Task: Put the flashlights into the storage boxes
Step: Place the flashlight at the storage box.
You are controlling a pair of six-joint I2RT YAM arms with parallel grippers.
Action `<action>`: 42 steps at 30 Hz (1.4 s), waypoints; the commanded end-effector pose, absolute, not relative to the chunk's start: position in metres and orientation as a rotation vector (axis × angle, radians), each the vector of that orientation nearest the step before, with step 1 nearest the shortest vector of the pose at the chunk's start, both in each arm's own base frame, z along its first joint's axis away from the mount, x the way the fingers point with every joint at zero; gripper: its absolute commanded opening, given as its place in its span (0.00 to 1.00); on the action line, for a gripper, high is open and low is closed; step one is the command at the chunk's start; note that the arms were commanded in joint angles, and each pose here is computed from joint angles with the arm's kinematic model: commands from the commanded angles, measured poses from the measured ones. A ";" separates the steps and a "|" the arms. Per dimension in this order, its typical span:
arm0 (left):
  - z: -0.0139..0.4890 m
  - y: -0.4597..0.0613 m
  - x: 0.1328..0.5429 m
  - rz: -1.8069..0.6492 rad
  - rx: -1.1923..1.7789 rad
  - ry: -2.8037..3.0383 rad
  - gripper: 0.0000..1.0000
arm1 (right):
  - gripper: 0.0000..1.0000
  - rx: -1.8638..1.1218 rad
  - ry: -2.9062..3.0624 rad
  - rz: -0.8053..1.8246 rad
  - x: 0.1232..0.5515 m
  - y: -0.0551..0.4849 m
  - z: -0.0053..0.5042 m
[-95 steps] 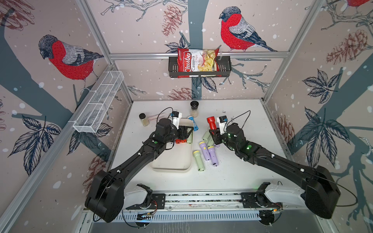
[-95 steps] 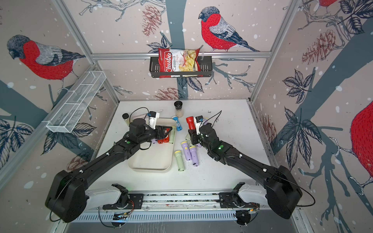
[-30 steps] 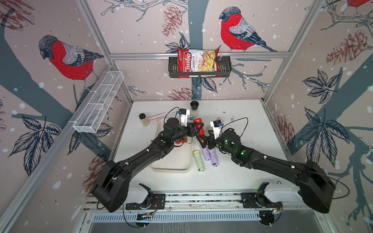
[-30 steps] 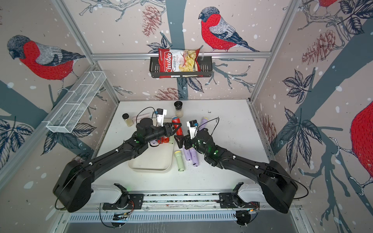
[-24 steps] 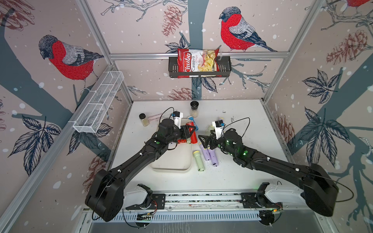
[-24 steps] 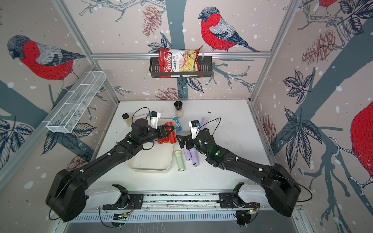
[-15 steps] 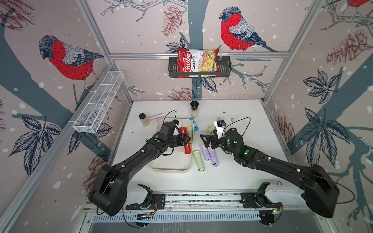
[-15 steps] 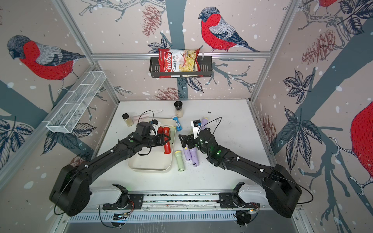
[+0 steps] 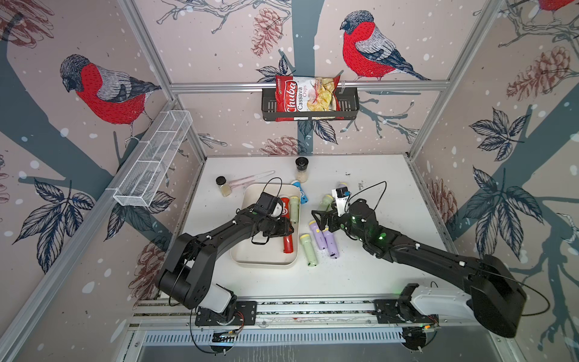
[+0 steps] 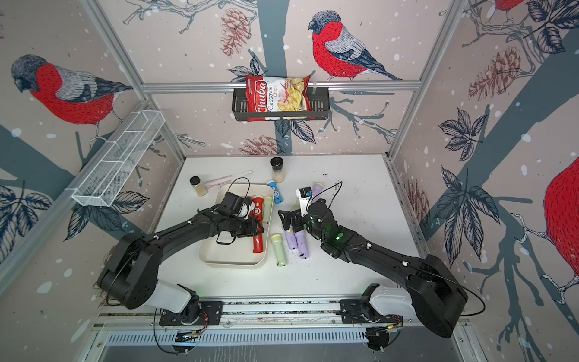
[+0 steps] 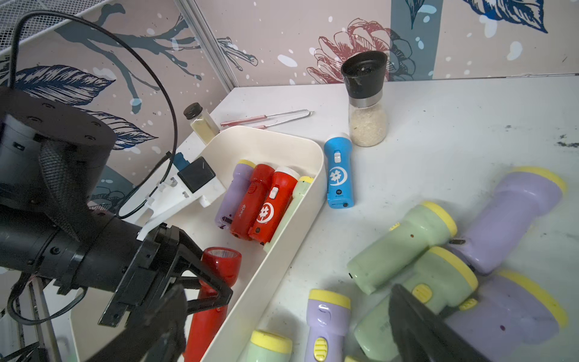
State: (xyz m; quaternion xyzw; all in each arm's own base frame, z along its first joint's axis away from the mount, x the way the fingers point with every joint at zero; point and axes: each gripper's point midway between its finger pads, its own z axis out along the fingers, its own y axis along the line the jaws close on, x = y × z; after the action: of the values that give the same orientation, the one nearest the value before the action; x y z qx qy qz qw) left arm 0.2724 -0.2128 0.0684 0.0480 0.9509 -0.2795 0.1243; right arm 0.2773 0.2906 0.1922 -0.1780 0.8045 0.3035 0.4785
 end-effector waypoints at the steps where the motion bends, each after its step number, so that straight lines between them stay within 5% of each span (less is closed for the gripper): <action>1: 0.068 -0.218 0.269 -0.865 0.182 2.769 0.49 | 0.99 -0.432 1.945 0.748 0.279 0.292 0.198; 9: 0.063 -0.218 0.269 -0.862 0.184 2.771 0.59 | 0.99 -0.435 1.939 0.753 0.280 0.294 0.200; 20: 0.067 -0.224 0.279 -0.901 0.154 2.707 0.59 | 0.99 -0.430 1.932 0.754 0.279 0.293 0.203; 42: 0.154 -0.213 0.323 -0.841 0.073 2.259 0.64 | 0.99 -0.206 1.902 0.528 0.293 0.239 0.212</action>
State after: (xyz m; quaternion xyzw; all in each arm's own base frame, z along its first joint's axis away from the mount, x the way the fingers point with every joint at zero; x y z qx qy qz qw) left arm 0.3096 -0.2105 0.1335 0.0264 0.8975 -0.3153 0.3072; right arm 0.2862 0.2535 0.2071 -0.1209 0.8039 0.2467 0.5275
